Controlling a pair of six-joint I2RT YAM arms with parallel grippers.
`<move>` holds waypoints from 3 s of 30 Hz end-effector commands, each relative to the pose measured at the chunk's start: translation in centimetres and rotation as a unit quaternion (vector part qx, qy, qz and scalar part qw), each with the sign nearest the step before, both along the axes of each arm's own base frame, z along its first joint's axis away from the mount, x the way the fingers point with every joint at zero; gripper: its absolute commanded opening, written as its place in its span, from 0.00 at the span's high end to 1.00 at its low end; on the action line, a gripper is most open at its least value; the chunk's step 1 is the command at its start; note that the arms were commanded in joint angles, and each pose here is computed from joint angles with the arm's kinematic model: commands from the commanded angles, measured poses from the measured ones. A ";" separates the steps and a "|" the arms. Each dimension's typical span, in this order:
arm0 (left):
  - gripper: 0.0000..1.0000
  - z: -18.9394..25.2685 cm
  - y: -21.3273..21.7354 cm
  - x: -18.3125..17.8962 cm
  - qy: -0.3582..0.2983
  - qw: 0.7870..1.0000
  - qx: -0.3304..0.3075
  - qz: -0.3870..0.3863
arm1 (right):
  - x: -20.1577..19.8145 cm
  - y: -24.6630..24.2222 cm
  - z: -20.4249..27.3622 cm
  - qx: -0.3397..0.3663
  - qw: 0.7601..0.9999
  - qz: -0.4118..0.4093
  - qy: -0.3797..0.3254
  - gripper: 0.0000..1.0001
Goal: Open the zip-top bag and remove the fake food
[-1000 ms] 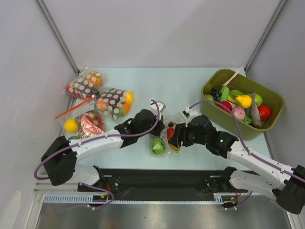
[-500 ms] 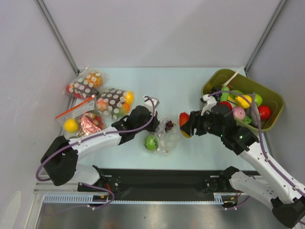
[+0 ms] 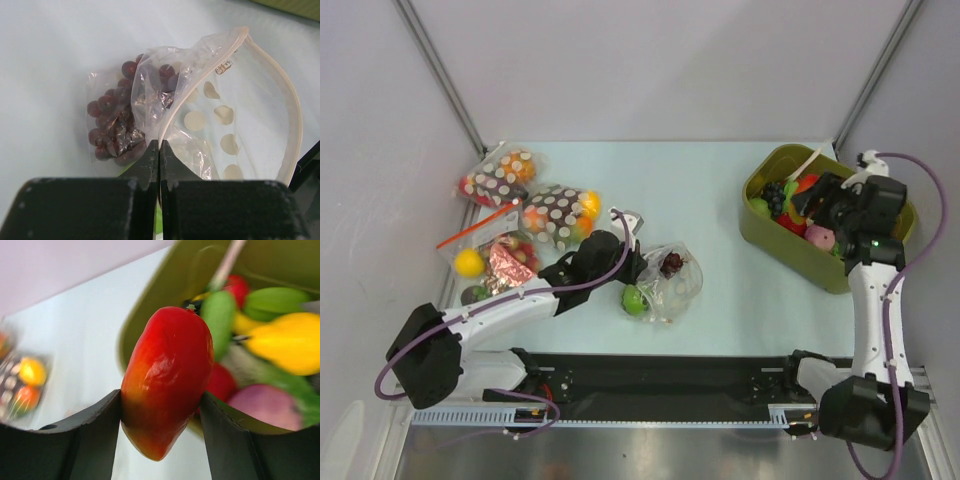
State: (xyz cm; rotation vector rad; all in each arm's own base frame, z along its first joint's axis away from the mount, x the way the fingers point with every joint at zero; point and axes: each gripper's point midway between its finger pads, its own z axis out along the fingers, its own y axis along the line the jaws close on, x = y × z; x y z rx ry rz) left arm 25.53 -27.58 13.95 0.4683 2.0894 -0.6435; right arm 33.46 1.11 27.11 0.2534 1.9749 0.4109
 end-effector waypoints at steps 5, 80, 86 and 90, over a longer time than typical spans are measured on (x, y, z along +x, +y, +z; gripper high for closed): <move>1.00 0.9 -0.3 -0.5 -0.007 1.000 -0.019 -0.014 | 0.6 -10.0 -0.3 0.012 0.996 -0.091 -0.007 0.76; 1.00 1.8 -0.8 -1.4 0.000 0.999 -0.023 -0.045 | -5.2 26.2 -15.9 -0.174 0.942 0.280 0.069 0.52; 1.00 1.8 -1.5 -1.6 0.005 0.998 -0.029 -0.058 | -4.2 26.2 -16.3 -0.149 0.956 0.249 0.051 0.36; 0.99 1.7 -1.7 -1.8 0.002 0.997 -0.026 -0.073 | -2.9 26.6 -16.2 -0.122 0.965 0.230 0.032 0.33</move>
